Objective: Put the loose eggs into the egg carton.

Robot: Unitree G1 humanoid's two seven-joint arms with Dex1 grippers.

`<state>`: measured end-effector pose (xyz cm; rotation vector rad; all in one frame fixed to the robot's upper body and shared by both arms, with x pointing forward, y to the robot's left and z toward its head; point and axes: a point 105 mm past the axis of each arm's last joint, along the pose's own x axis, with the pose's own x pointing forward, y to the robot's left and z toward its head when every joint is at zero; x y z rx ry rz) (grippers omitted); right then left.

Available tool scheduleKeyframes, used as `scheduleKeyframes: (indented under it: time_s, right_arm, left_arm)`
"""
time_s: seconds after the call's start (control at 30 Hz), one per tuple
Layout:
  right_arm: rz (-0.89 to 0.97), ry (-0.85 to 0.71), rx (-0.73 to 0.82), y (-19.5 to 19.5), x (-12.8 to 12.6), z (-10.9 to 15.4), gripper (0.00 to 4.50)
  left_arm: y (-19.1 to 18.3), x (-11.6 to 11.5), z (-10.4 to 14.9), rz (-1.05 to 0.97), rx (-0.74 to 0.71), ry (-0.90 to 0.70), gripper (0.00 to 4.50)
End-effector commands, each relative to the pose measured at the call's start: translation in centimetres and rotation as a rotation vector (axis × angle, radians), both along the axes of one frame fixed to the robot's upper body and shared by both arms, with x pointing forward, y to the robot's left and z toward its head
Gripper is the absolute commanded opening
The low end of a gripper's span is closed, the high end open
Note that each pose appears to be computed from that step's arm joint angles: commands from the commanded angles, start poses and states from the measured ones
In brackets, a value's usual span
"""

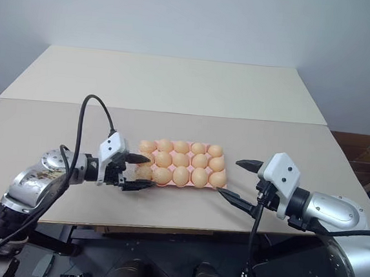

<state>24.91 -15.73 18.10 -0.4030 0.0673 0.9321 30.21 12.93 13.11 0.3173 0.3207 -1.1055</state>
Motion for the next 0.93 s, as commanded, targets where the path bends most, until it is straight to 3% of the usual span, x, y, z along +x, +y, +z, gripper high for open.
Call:
scheduleKeyframes:
  time_s: [0.03, 0.27, 0.43, 0.57, 0.93]
  right_arm:
    - [0.023, -0.045, 0.003, 0.4, -0.4, 1.1, 4.5]
    - [0.042, -0.049, -0.006, 0.4, -0.3, 1.2, 4.5]
    - [0.053, -0.066, -0.017, -0.4, 0.2, 1.4, 4.5]
    - [0.066, -0.063, -0.015, -1.1, 0.4, 1.6, 4.5]
    - [0.083, -0.04, -0.025, -2.1, 1.1, 1.5, 4.5]
  left_arm:
    - [1.1, -0.2, 2.5, 0.009, -0.013, -0.084, 4.46]
    - [5.2, -0.5, 5.4, 0.085, -0.03, -0.23, 4.46]
    - [10.9, -3.2, 6.4, 0.148, -0.053, -0.259, 4.46]
    - [14.4, -6.2, 6.2, 0.193, -0.043, -0.164, 4.46]
    - [14.5, -9.0, 6.6, 0.249, -0.132, -0.13, 4.46]
